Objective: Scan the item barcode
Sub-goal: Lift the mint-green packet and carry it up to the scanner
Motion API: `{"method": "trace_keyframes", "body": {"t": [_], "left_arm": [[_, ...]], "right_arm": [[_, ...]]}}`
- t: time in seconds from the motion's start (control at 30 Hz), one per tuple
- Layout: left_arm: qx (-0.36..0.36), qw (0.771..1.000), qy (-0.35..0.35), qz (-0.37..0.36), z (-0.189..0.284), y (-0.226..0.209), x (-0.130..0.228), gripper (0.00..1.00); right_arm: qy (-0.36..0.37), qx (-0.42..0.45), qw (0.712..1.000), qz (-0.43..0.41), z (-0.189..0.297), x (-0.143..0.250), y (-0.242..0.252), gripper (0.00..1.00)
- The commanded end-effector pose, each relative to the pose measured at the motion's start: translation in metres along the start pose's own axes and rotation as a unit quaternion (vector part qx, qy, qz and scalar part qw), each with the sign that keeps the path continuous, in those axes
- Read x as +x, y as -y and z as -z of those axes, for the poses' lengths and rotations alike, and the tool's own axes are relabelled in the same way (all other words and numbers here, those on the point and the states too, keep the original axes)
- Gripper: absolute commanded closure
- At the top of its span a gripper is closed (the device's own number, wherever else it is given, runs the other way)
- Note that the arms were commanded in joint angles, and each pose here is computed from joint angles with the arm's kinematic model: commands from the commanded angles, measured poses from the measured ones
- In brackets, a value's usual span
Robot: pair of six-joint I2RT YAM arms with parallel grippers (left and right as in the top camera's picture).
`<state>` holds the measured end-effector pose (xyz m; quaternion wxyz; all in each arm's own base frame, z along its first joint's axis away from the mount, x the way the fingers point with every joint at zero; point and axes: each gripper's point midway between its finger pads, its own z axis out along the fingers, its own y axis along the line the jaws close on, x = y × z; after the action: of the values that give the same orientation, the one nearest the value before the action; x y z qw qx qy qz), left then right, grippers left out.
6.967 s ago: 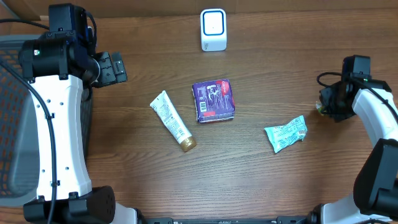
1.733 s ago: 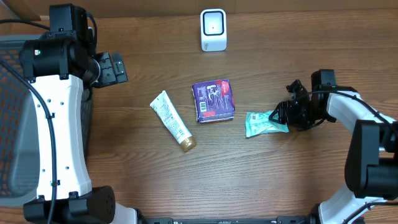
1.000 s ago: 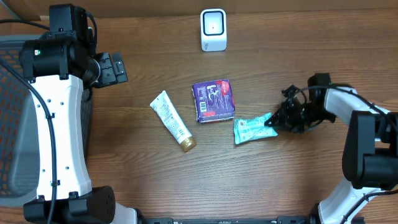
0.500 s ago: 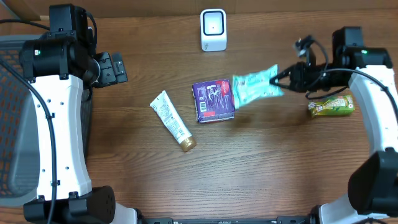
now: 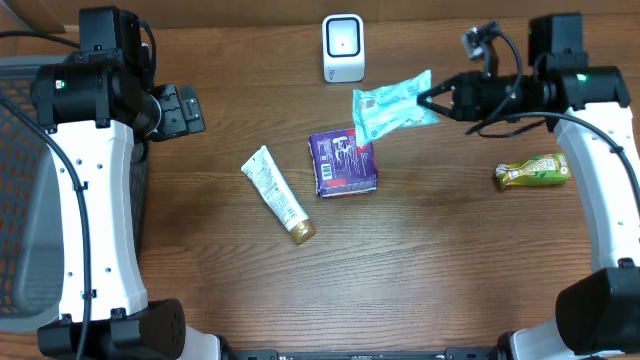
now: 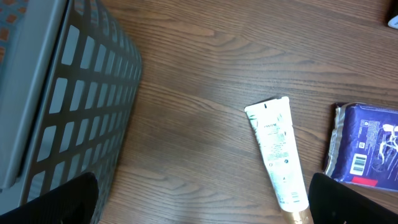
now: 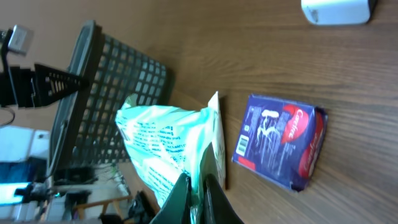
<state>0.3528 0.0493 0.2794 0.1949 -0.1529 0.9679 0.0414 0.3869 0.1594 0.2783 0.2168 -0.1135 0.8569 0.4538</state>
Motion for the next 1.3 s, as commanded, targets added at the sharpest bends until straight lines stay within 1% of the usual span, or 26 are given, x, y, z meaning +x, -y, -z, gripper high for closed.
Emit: {"method": "trace_keyframes", "body": {"t": [0.0, 0.1, 0.2, 0.3, 0.43, 0.5, 0.57, 0.67, 0.7, 0.83, 0.97, 1.03, 1.1, 1.2, 1.27], "left_arm": [[0.001, 1.0, -0.002, -0.01, -0.001, 0.001, 0.001, 0.0], [0.001, 1.0, -0.002, -0.01, -0.001, 0.001, 0.001, 0.0], [0.001, 1.0, -0.002, -0.01, -0.001, 0.001, 0.001, 0.01], [0.001, 1.0, -0.002, -0.01, -0.001, 0.001, 0.001, 0.0], [0.001, 1.0, -0.002, -0.01, -0.001, 0.001, 0.001, 0.01], [0.001, 1.0, -0.002, -0.01, -0.001, 0.001, 0.001, 0.0], [0.001, 1.0, -0.002, -0.01, -0.001, 0.001, 0.001, 0.01], [0.001, 1.0, -0.002, -0.01, -0.001, 0.001, 0.001, 0.0], [0.001, 1.0, -0.002, -0.01, -0.001, 0.001, 0.001, 0.0], [0.001, 1.0, -0.002, -0.01, -0.001, 0.001, 0.001, 0.0], [0.001, 1.0, -0.002, -0.01, -0.001, 0.001, 0.001, 0.0], [0.001, 1.0, -0.002, -0.01, -0.001, 0.001, 0.001, 0.01], [0.001, 1.0, -0.002, -0.01, -0.001, 0.001, 0.001, 0.0], [0.001, 1.0, -0.002, -0.011, -0.001, 0.001, 0.001, 0.0], [0.001, 1.0, -0.002, -0.01, -0.001, 0.001, 0.001, 0.0]], "right_arm": [[0.036, 0.054, 0.998, 0.013, 0.014, -0.024, -0.034, 0.96], [0.044, 0.077, 0.995, 0.037, 0.02, -0.031, -0.057, 0.96], [0.043, 0.07, 0.995, 0.063, 0.022, -0.031, -0.082, 0.96], [0.025, 0.053, 0.993, 0.103, 0.014, -0.022, -0.1, 0.96], [-0.003, 0.049, 0.989, 0.139, 0.0, -0.008, -0.108, 0.96], [-0.002, 0.082, 0.986, 0.145, -0.004, -0.009, -0.102, 0.96], [0.018, 0.177, 0.974, 0.138, -0.006, -0.017, -0.079, 0.96], [0.047, 0.301, 0.943, 0.136, -0.01, -0.028, -0.054, 0.96], [0.054, 0.35, 0.923, 0.15, -0.017, -0.031, -0.047, 0.96], [0.077, 0.435, 0.88, 0.177, -0.031, -0.043, -0.033, 0.96], [0.16, 0.54, 0.804, 0.193, -0.024, -0.079, -0.02, 0.96], [0.183, 0.566, 0.775, 0.212, -0.025, -0.095, -0.017, 0.96], [0.191, 0.578, 0.757, 0.237, -0.033, -0.109, -0.014, 0.96], [0.17, 0.588, 0.735, 0.292, -0.052, -0.122, -0.003, 0.96], [0.129, 0.597, 0.709, 0.352, -0.067, -0.127, 0.004, 0.96]]}}
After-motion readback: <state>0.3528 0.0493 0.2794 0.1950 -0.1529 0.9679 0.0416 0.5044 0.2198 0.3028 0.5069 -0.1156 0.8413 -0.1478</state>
